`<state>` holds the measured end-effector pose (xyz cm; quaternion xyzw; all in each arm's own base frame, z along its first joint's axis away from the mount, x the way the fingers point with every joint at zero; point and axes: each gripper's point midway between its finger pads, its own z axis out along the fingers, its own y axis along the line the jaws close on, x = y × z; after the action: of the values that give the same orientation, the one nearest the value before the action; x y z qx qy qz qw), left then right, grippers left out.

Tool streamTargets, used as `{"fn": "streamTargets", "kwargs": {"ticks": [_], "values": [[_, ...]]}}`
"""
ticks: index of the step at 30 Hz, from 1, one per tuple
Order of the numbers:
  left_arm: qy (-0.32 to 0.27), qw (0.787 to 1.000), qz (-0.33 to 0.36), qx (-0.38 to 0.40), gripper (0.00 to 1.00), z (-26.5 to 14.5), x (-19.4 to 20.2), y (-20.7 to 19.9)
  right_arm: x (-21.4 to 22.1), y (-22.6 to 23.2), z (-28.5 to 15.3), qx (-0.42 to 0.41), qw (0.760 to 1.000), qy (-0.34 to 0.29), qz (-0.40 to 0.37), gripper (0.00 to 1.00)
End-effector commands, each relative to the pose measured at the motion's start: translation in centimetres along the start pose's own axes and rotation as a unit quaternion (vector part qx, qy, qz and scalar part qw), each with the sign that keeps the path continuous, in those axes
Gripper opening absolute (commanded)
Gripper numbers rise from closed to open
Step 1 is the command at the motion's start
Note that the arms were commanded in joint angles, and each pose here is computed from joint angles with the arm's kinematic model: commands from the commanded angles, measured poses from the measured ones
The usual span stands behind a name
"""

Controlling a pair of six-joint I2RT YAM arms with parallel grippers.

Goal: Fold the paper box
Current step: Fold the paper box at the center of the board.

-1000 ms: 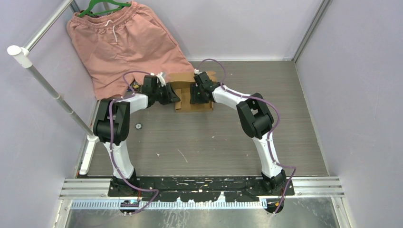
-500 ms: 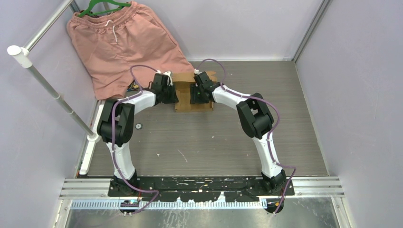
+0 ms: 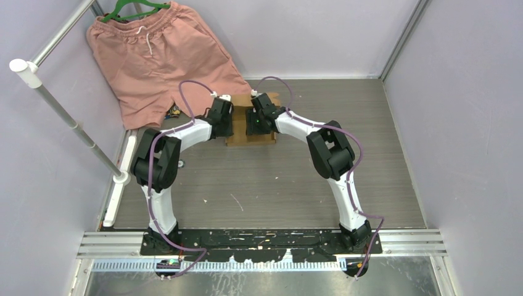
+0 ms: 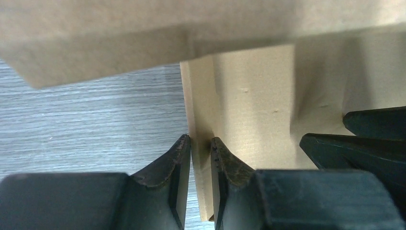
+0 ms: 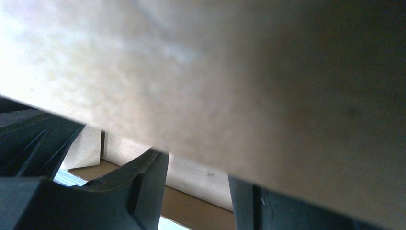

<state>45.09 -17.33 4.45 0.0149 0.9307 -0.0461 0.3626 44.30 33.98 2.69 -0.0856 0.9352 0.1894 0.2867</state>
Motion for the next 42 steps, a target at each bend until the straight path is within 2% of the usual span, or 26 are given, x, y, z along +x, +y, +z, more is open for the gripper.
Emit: {"fn": "streamTargets", "kwargs": {"ticks": [1, 6, 7, 10, 11, 28, 31, 36, 42], "values": [[-0.011, 0.998, 0.019, -0.061, 0.22, -0.4, -1.1, 2.1, 11.0, -3.1, 2.0, 0.042, 0.986, 0.162, 0.003, 0.53], [-0.016, 0.997, 0.019, -0.077, 0.14, -0.4, -1.3, 2.7, 11.0, -3.1, 2.0, 0.043, 0.986, 0.162, 0.003, 0.53], [-0.017, 0.997, 0.02, -0.077, 0.16, -0.4, -1.3, 2.7, 11.0, -3.1, 2.0, 0.044, 0.986, 0.162, 0.002, 0.53], [-0.018, 0.997, 0.019, -0.079, 0.36, -0.2, -1.3, 2.7, 11.0, -3.2, 1.9, 0.046, 0.986, 0.162, 0.002, 0.53], [-0.018, 0.997, 0.018, -0.078, 0.36, 0.0, -1.2, 2.7, 11.1, -3.2, 1.9, 0.046, 0.986, 0.162, 0.001, 0.53], [-0.023, 0.994, 0.018, -0.108, 0.34, 0.7, -1.5, 3.5, 11.4, -3.6, 1.6, 0.052, 0.985, 0.163, -0.002, 0.53], [-0.024, 0.993, 0.02, -0.112, 0.31, 0.7, -1.8, 3.6, 11.4, -3.6, 1.6, 0.052, 0.985, 0.163, -0.003, 0.52], [-0.024, 0.992, 0.022, -0.119, 0.21, 0.9, -1.8, 3.8, 11.4, -3.6, 1.6, 0.051, 0.985, 0.163, -0.004, 0.53], [-0.022, 0.99, 0.027, -0.135, 0.23, 1.1, -1.5, 4.4, 11.3, -3.6, 1.6, 0.05, 0.985, 0.164, -0.005, 0.52]]}}
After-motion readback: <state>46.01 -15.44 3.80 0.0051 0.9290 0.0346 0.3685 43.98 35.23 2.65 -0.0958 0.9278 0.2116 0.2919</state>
